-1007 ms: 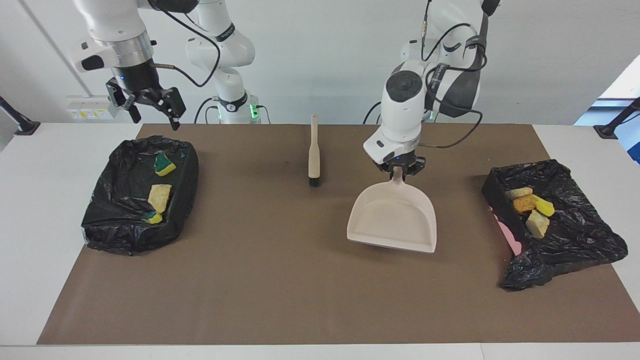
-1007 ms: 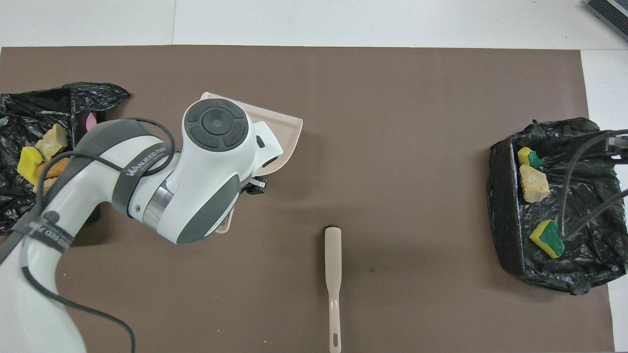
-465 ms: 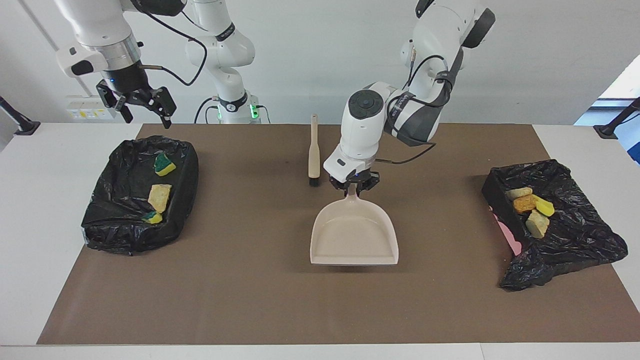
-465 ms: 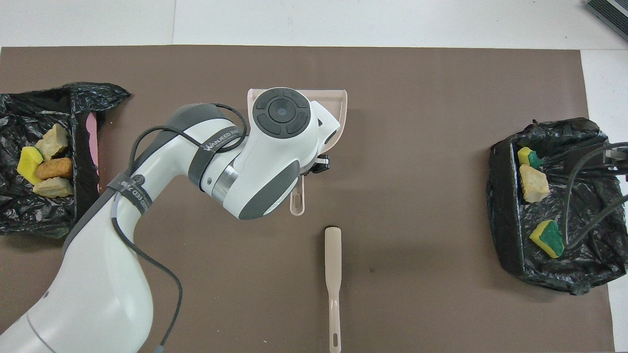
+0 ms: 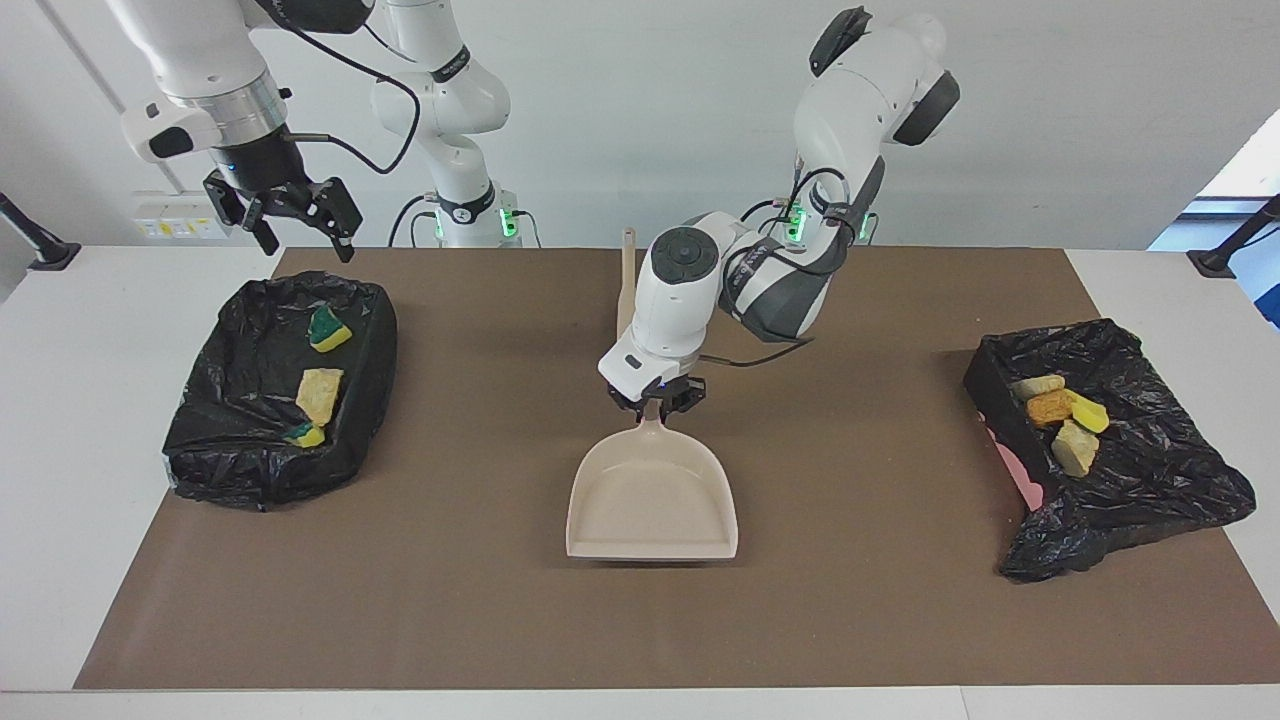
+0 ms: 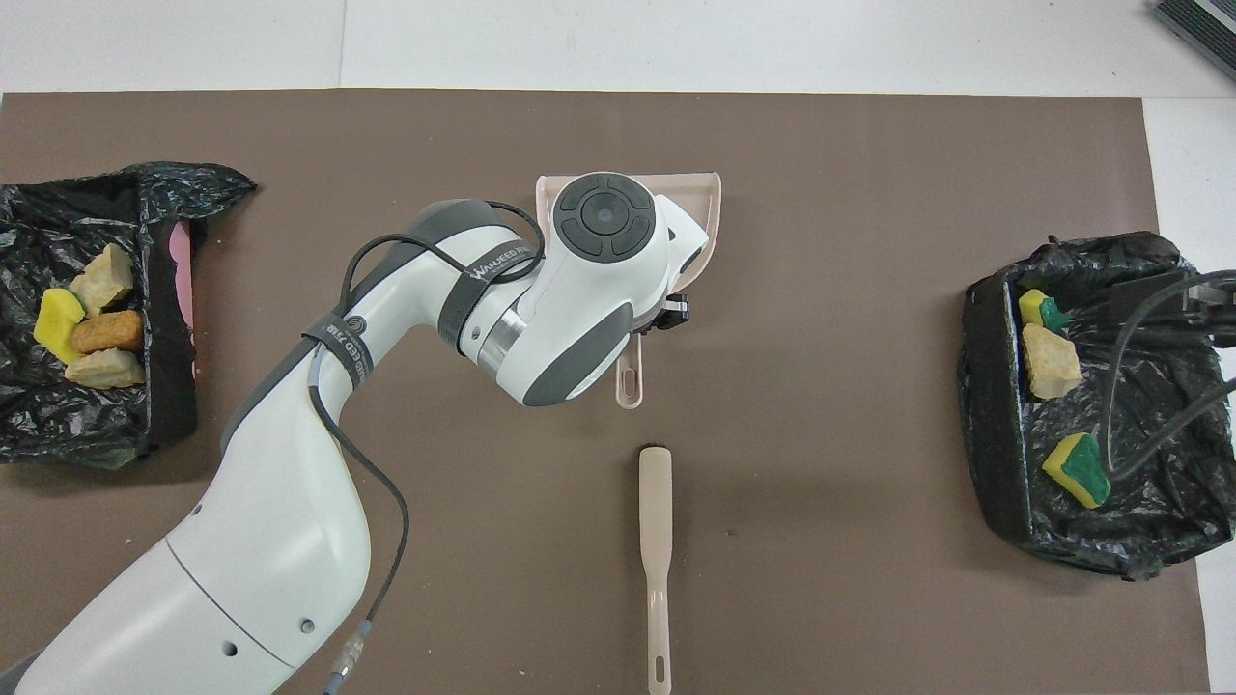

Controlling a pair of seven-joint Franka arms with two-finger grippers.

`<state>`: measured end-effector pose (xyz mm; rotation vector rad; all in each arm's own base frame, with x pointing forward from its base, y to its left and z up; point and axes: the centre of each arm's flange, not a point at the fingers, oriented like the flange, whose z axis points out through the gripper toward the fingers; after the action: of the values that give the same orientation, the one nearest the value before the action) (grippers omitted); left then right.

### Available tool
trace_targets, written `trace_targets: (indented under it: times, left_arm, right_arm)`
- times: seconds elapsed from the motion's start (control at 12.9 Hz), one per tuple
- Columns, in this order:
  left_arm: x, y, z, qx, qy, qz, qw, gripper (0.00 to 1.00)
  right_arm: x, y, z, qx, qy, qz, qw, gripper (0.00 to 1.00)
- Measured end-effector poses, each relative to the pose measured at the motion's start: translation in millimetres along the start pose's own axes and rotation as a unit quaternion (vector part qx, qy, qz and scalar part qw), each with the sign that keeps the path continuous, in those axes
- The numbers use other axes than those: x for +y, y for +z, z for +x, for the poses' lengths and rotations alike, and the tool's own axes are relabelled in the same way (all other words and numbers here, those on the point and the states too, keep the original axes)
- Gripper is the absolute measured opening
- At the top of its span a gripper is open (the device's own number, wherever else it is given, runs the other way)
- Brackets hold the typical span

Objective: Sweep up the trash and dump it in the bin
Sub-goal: 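Lower the dustpan onto the mat and open the left gripper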

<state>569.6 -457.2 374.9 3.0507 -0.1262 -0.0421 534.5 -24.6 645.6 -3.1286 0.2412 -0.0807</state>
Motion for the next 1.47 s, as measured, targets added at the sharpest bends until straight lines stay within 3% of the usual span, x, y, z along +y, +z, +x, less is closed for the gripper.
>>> trace_targets:
  times: [0.31, 0.46, 0.62, 0.77, 0.93, 1.08, 1.32, 1.47]
  left_arm:
    - [5.8, 10.4, -1.4, 0.001, 0.005, -0.004, 1.0, 0.33]
    - [6.3, 9.9, -1.4, 0.003, 0.006, -0.004, 1.0, 0.5]
    - [7.0, 8.8, -1.6, 0.004, 0.007, -0.004, 1.0, 0.78]
    - [7.2, -4.2, -0.8, 0.015, 0.007, -0.007, 1.0, 0.99]
    - [2.1, -35.9, -2.2, 0.035, 0.004, -0.003, 0.999, 1.0]
    - [-16.4, -76.2, -8.7, 0.049, -0.006, 0.024, 0.998, 1.0]
    - [-55.9, -138.3, -28.7, 0.057, -0.019, 0.077, 0.995, 1.0]
    - [-92.6, -177.7, -37.6, 0.053, -0.007, 0.092, 0.994, 1.0]
  right_arm:
    - [-1.4, -10.2, -5.5, 0.001, -0.001, 0.004, 1.0, 1.0]
    - [-4.4, -17.0, -9.3, 0.007, -0.004, 0.01, 1.0, 1.0]
    - [-7.8, -18.8, -10.8, 0.008, -0.007, 0.011, 1.0, 1.0]
    - [-8.5, -18.8, -10.8, 0.008, -0.008, 0.011, 1.0, 1.0]
    - [-8.5, -18.8, -10.8, 0.008, -0.008, 0.011, 1.0, 1.0]
    - [-8.5, -18.8, -10.8, 0.008, -0.008, 0.011, 1.0, 1.0]
    - [-8.5, -18.8, -10.8, 0.008, -0.008, 0.011, 1.0, 1.0]
    - [-8.5, -18.8, -10.8, 0.008, -0.008, 0.011, 1.0, 1.0]
